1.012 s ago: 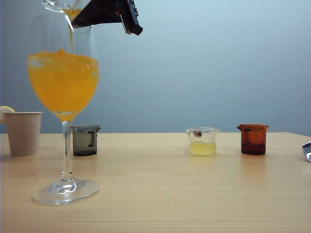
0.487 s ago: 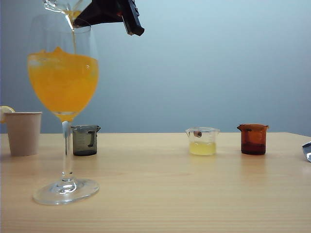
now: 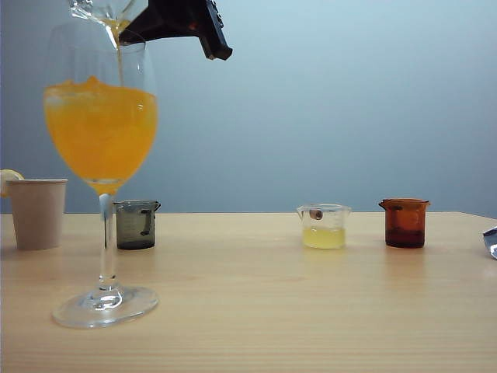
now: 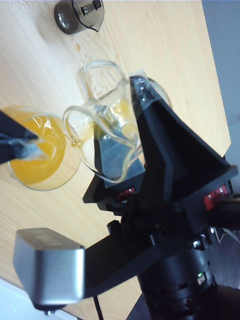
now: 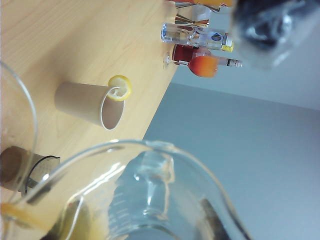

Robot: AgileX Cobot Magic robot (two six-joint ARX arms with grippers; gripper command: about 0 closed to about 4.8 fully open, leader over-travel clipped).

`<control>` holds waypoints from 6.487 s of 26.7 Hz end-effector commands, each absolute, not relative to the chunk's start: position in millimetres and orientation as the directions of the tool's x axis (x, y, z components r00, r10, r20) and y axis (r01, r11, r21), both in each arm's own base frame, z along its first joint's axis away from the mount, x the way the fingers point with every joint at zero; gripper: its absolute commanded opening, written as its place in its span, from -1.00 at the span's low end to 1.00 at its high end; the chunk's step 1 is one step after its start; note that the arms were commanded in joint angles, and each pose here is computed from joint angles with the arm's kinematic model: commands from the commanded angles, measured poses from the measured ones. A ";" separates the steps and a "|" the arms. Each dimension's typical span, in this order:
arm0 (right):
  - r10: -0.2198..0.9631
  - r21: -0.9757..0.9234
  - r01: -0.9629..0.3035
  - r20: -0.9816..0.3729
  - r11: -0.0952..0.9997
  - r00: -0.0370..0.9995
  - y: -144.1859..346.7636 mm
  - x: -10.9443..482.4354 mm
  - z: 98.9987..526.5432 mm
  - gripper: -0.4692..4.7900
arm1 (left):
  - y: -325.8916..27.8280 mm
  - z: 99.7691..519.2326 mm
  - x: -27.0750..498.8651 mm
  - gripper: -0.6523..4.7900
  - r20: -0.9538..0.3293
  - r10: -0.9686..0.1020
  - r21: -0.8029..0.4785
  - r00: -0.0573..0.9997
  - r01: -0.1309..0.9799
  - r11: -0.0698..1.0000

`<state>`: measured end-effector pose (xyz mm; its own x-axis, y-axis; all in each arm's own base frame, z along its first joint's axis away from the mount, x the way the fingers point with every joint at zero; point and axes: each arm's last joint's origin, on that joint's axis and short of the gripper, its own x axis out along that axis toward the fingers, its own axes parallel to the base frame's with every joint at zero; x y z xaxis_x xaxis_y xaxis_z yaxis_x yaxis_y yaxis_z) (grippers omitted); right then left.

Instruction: Pick up the second measuring cup from the left, pour the orange juice inside into the goblet, and finally put the measuring cup back in its original place.

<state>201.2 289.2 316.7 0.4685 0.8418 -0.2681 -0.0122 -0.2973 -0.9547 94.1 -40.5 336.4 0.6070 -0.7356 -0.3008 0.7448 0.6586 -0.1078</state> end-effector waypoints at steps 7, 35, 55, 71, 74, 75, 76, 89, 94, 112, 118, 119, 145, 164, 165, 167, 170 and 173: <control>0.853 -0.972 -0.038 -0.222 -0.232 0.473 289.2 200.7 321.9 -0.83 | -40.5 338.2 93.2 -0.78 -0.292 -0.740 -0.100 0.606 0.750 0.653; 0.836 -0.756 -0.585 -0.093 0.295 0.542 276.4 220.4 335.6 -0.83 | -40.5 338.2 93.2 -0.78 -0.292 -0.740 -0.101 0.606 0.750 0.654; 0.630 -0.288 -0.610 -0.030 0.738 0.776 264.1 284.5 299.7 -0.83 | -40.5 338.2 93.2 -0.78 -0.292 -0.740 -0.105 0.606 0.749 0.654; 0.516 -0.108 -0.520 -0.061 0.848 0.854 268.1 308.3 209.6 -0.83 | -40.5 338.1 93.2 -0.78 -0.293 -0.740 -0.112 0.605 0.747 0.655; 0.517 -0.105 -0.518 -0.044 0.849 0.855 272.5 313.2 192.6 -0.83 | -40.5 338.1 93.2 -0.78 -0.293 -0.740 -0.112 0.605 0.747 0.655; 0.516 -0.106 -0.519 -0.055 0.848 0.855 273.4 314.3 187.0 -0.83 | -40.5 338.1 93.2 -0.78 -0.293 -0.740 -0.112 0.605 0.747 0.655; 0.516 -0.108 -0.520 -0.064 0.847 0.854 273.9 314.8 183.7 -0.83 | -40.5 338.1 93.2 -0.78 -0.293 -0.740 -0.112 0.605 0.747 0.655; 0.519 -0.075 -0.531 -0.133 0.844 0.844 280.0 320.1 145.5 -0.83 | -40.5 338.1 93.3 -0.78 -0.293 -0.740 -0.113 0.605 0.747 0.655; 0.523 -0.073 -0.535 -0.133 0.842 0.842 280.8 321.5 136.8 -0.83 | -40.5 338.1 93.3 -0.78 -0.293 -0.740 -0.113 0.605 0.747 0.655; 0.500 -0.029 -0.508 -0.136 0.861 0.855 281.6 343.7 120.1 -0.83 | -40.3 335.5 92.0 -0.78 -0.316 -0.740 -0.131 0.594 0.746 0.653; 0.498 0.008 -0.503 -0.144 0.864 0.855 277.7 347.0 117.4 -0.83 | -40.3 335.5 92.0 -0.78 -0.316 -0.740 -0.131 0.594 0.746 0.653; 0.498 0.007 -0.503 -0.150 0.864 0.854 277.6 347.0 116.8 -0.83 | -40.3 335.5 92.1 -0.78 -0.316 -0.740 -0.131 0.593 0.746 0.653; 0.507 0.002 -0.519 -0.225 0.854 0.832 286.4 342.9 111.7 0.74 | -40.3 335.5 92.1 -0.78 -0.316 -0.740 -0.131 0.593 0.746 0.653; 0.548 0.039 -0.564 -0.299 0.825 0.781 285.7 338.7 122.1 1.00 | -40.3 335.7 92.2 -0.78 -0.314 -0.740 -0.129 0.595 0.746 0.654; 0.549 0.052 -0.562 -0.299 0.826 0.780 285.6 338.7 122.1 1.00 | -40.3 335.7 92.2 -0.78 -0.314 -0.740 -0.128 0.595 0.746 0.654; 0.563 0.058 -0.574 -0.300 0.817 0.770 285.5 338.9 122.1 1.00 | -40.3 335.7 92.2 -0.78 -0.314 -0.740 -0.128 0.595 0.746 0.654; 0.565 0.059 -0.576 -0.300 0.815 0.769 285.6 338.8 122.2 1.00 | -40.3 335.7 92.2 -0.78 -0.314 -0.740 -0.128 0.595 0.746 0.654; 0.574 0.062 -0.585 -0.303 0.808 0.761 285.8 338.3 123.0 1.00 | -40.3 335.7 92.2 -0.78 -0.314 -0.740 -0.129 0.595 0.746 0.654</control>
<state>338.3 284.7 116.6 0.7633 0.5594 -0.3231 -0.5757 0.8159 0.0526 92.7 -40.2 333.1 0.5940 -0.7333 -0.3307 0.7385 0.6601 -0.1375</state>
